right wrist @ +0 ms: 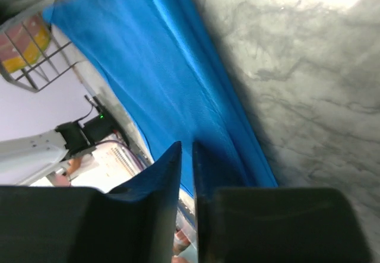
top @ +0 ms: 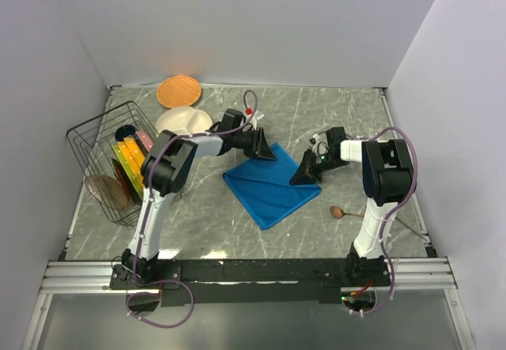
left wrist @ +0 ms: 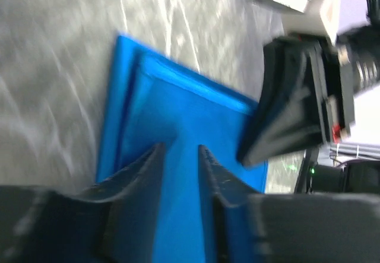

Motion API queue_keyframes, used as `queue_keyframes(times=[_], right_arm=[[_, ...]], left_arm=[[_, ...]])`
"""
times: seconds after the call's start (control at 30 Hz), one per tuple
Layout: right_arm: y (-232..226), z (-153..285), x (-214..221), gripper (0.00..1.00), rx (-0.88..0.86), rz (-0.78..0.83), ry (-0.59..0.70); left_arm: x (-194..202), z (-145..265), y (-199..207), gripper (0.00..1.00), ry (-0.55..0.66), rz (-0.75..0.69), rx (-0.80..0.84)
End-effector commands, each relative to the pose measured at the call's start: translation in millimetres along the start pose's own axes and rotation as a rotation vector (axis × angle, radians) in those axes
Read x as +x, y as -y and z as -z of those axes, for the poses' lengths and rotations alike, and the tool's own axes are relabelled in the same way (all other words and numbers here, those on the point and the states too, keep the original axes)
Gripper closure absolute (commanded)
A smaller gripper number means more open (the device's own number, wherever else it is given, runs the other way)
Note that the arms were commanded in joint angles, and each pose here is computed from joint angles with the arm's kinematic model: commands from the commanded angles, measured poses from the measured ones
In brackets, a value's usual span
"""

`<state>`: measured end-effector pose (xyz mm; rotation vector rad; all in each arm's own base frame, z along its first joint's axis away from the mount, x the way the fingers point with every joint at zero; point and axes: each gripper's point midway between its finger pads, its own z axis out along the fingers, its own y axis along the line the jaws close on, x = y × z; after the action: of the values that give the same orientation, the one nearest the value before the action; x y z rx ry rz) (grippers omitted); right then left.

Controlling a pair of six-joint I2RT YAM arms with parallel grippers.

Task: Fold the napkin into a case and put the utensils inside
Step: Smooth out the top corner of the square-folded napkin at the center of the board.

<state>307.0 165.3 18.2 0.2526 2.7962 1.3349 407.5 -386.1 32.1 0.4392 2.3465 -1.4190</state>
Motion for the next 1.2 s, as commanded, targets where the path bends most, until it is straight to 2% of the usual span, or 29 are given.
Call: queue_keyframes(times=[0.0,0.13,0.3,0.47,0.77,0.87,0.93,1.1,1.17], right_arm=[[20,-1,-11,0.84,0.121,-0.007,0.026],[28,-3,-9,0.89,0.158,-0.019,0.027],[34,-4,-9,0.92,0.179,-0.040,0.025],[37,-5,-10,0.94,0.198,-0.043,0.021],[45,-7,-12,0.98,0.242,-0.053,0.020],[46,-8,-13,0.98,0.249,-0.052,0.016],[45,-8,-14,0.98,0.261,-0.046,0.018],[46,-9,-12,0.99,0.288,-0.038,0.003],[47,-9,-13,0.99,0.304,-0.031,0.006]], left_arm=[[-7,33,40,0.57,0.034,-0.105,0.063],[6,43,72,0.48,0.002,-0.102,0.158],[49,30,104,0.47,-0.122,0.037,0.304],[76,11,114,0.45,-0.184,0.145,0.370],[90,-4,94,0.43,-0.201,0.245,0.351],[92,-1,78,0.38,-0.186,0.300,0.333],[92,2,69,0.31,-0.170,0.316,0.320],[86,16,65,0.19,-0.153,0.276,0.334],[84,22,68,0.17,-0.143,0.249,0.345]])
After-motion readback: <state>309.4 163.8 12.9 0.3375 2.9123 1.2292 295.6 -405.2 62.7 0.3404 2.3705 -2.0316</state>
